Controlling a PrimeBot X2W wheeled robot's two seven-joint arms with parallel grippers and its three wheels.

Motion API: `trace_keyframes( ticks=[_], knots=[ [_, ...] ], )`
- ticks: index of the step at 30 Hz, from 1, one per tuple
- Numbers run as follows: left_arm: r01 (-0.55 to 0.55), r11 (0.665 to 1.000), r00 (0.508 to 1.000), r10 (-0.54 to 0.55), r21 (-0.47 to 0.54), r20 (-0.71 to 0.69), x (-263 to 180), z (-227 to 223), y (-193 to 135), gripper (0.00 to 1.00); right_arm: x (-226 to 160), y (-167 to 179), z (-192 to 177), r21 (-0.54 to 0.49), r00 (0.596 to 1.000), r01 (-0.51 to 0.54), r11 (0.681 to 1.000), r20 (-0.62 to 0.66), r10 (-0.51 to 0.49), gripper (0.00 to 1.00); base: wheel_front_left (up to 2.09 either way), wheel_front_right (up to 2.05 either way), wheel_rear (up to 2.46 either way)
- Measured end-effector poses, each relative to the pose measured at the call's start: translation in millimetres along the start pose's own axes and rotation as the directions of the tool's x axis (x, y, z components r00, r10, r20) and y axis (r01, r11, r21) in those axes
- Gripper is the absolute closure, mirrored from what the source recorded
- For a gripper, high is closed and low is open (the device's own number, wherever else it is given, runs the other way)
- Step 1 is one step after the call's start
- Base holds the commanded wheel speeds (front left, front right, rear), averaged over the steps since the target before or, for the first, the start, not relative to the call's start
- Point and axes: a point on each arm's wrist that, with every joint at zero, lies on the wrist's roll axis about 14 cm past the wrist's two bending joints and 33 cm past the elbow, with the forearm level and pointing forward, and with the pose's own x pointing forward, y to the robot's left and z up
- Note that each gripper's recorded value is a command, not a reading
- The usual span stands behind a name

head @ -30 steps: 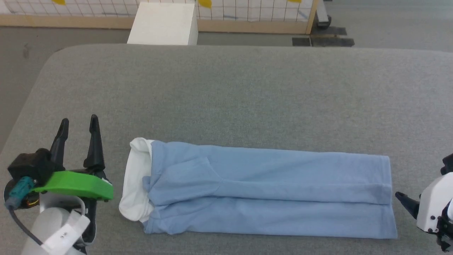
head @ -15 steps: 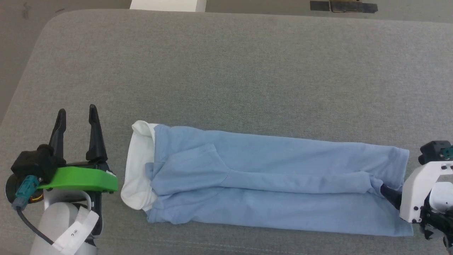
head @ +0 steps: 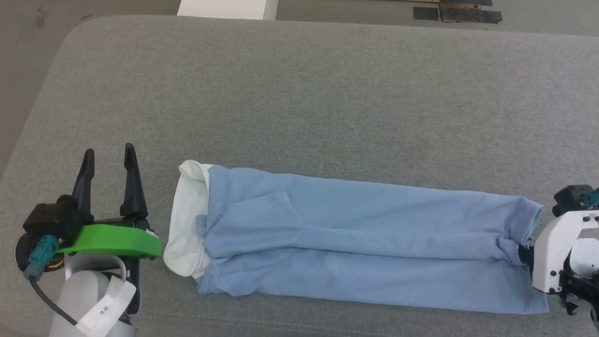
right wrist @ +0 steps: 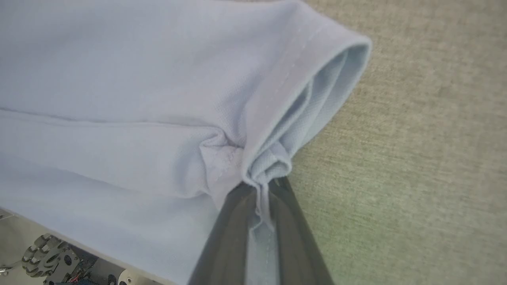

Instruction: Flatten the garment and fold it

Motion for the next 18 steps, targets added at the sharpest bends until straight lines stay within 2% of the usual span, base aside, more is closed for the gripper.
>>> trace_keyframes(
  ticks=[3, 7, 12, 15, 18],
  knots=[
    [0.001, 1.0, 1.0, -0.001, 0.004, 0.0, 0.3, -0.4, 0.7, 0.0, -0.8, -8.3, 1.7, 0.019, 1.0, 0.017, 1.0, 0.01, -0.017, 1.0, 0.0, 0.0, 0.0],
    [0.004, 1.0, 1.0, -0.004, 0.011, -0.004, 0.6, -2.7, -1.2, 0.0, -8.5, -42.4, 8.6, 0.074, 0.994, 0.106, 0.992, 0.032, -0.109, 1.0, 0.0, 0.0, 0.0],
    [0.007, 1.0, 1.0, -0.007, 0.011, -0.015, -0.4, -6.4, -2.1, 0.0, -34.8, -109.7, 8.3, 0.127, 0.953, 0.298, 0.946, 0.015, -0.302, 1.0, 0.0, 0.0, 0.0],
    [0.009, 1.0, 1.0, -0.008, 0.013, -0.018, -0.9, -7.4, -1.6, 0.0, -47.7, -132.8, 4.7, 0.135, 0.925, 0.378, 0.916, -0.006, -0.38, 1.0, 0.0, 0.0, 0.0],
    [0.01, 1.0, 1.0, -0.01, 0.014, -0.019, -1.3, -7.0, -1.5, 0.0, -53.9, -138.3, 5.9, 0.132, 0.911, 0.41, 0.902, -0.012, -0.412, 1.0, 0.0, 0.0, 0.0]
  ],
)
